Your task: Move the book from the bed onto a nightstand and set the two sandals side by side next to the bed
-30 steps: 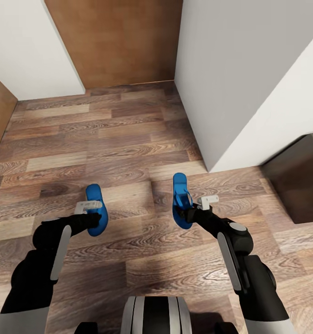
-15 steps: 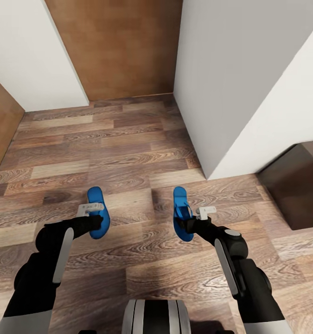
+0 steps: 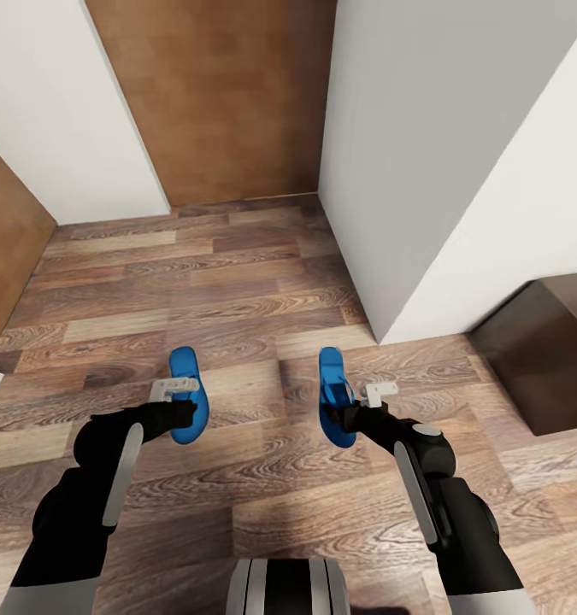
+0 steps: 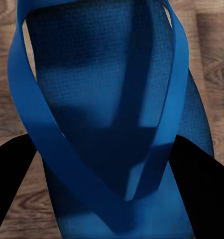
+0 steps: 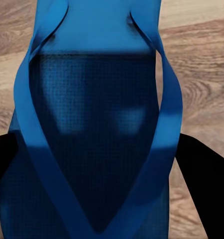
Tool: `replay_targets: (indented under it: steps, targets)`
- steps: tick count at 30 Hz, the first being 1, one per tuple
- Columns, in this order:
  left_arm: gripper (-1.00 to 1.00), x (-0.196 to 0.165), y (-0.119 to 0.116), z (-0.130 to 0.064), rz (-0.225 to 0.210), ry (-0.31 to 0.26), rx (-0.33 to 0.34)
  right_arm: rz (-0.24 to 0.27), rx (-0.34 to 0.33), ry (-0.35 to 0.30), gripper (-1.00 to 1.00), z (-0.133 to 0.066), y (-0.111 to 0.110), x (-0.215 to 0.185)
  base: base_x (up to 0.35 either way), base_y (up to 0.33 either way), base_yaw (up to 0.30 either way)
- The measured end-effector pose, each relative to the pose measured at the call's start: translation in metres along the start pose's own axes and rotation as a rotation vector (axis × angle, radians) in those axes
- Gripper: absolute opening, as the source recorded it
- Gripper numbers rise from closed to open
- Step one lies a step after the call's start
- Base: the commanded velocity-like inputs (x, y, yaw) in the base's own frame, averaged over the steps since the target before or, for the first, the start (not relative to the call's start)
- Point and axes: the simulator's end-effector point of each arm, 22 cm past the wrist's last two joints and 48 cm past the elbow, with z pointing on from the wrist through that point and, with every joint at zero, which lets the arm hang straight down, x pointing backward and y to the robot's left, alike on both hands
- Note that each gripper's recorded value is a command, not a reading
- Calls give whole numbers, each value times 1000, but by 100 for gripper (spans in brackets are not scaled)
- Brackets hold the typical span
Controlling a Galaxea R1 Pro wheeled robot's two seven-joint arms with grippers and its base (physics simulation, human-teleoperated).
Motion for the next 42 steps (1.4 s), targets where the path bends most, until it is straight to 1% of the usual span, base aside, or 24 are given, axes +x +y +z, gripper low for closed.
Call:
replay_targets:
  steps: [8,13,42]
  targets:
    - [-100,11,3,-9,2,14,-14,-11,-1,-30,-100,-11,5,-16,0,0,0]
    - [-100,9,2,-16,2,7,-13,-18,-1,-49,-100,-19,8,-26,0,0,0]
    - [-100,-34,-6,-67,13,-104,-8,-59,-4,-161,-100,-65,26,-79,0,0,0]
